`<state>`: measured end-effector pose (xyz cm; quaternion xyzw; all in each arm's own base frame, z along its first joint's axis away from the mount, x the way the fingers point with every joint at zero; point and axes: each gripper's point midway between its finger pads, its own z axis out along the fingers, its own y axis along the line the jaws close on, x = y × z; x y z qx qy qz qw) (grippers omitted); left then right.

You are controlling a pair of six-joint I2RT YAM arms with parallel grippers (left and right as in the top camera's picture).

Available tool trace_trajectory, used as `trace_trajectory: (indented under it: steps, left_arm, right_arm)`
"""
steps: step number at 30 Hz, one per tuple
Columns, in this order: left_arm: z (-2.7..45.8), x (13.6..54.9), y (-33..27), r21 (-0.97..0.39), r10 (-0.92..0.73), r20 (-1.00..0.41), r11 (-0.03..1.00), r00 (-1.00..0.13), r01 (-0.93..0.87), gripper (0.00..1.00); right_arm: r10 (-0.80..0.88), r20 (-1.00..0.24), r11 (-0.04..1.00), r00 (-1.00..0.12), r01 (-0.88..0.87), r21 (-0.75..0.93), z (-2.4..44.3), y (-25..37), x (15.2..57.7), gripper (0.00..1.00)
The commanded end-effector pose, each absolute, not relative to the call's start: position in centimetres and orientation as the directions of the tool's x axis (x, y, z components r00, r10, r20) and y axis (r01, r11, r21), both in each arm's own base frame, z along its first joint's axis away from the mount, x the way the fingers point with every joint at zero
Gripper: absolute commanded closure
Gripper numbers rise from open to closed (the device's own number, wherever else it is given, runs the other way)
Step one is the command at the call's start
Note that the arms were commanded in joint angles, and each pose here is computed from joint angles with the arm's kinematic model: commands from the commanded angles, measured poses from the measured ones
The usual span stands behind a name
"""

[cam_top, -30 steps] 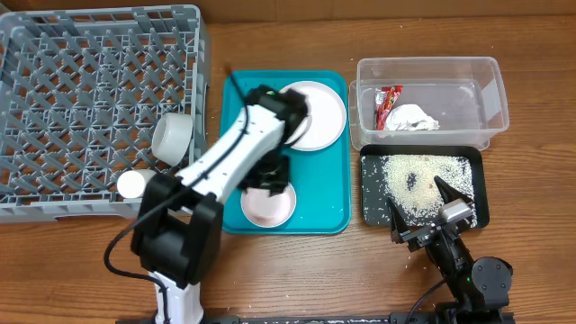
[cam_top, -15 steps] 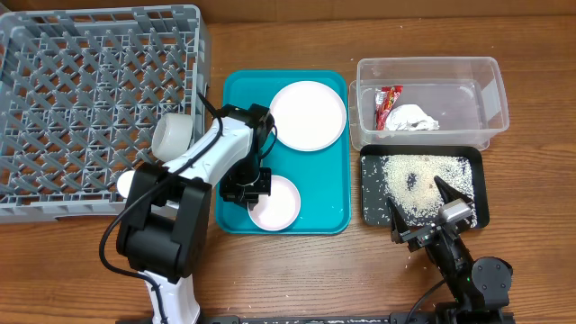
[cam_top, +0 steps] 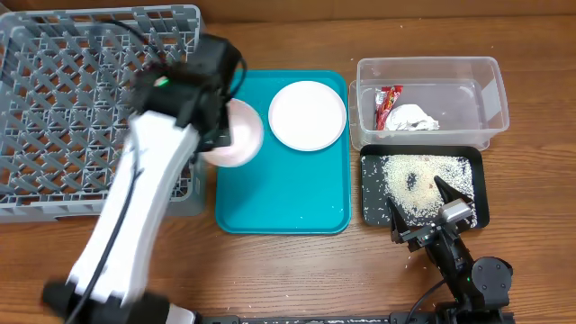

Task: Sort waste into correct bins and load items into the dishwasher
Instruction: 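Carry the pink bowl into the rack and release it with the left gripper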

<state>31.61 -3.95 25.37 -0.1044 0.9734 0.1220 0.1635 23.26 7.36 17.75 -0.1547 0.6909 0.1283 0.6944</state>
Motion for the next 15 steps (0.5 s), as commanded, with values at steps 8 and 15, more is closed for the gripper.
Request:
trace_trajectory:
  steps: [8,15]
  left_arm:
    - [31.5,28.0,9.3,0.617,-0.146,-0.661,0.452,-0.736,-0.644,0.96]
    - [26.1,29.0,13.0,0.676,-0.215,-0.624,0.333,-0.751,-0.658,0.96]
  right_arm:
    - [-0.032,-0.999,0.921,0.016,-0.388,-0.035,17.6,7.3,23.3,0.00]
    - [-0.032,-0.999,0.921,0.016,-0.388,-0.035,17.6,7.3,23.3,0.00]
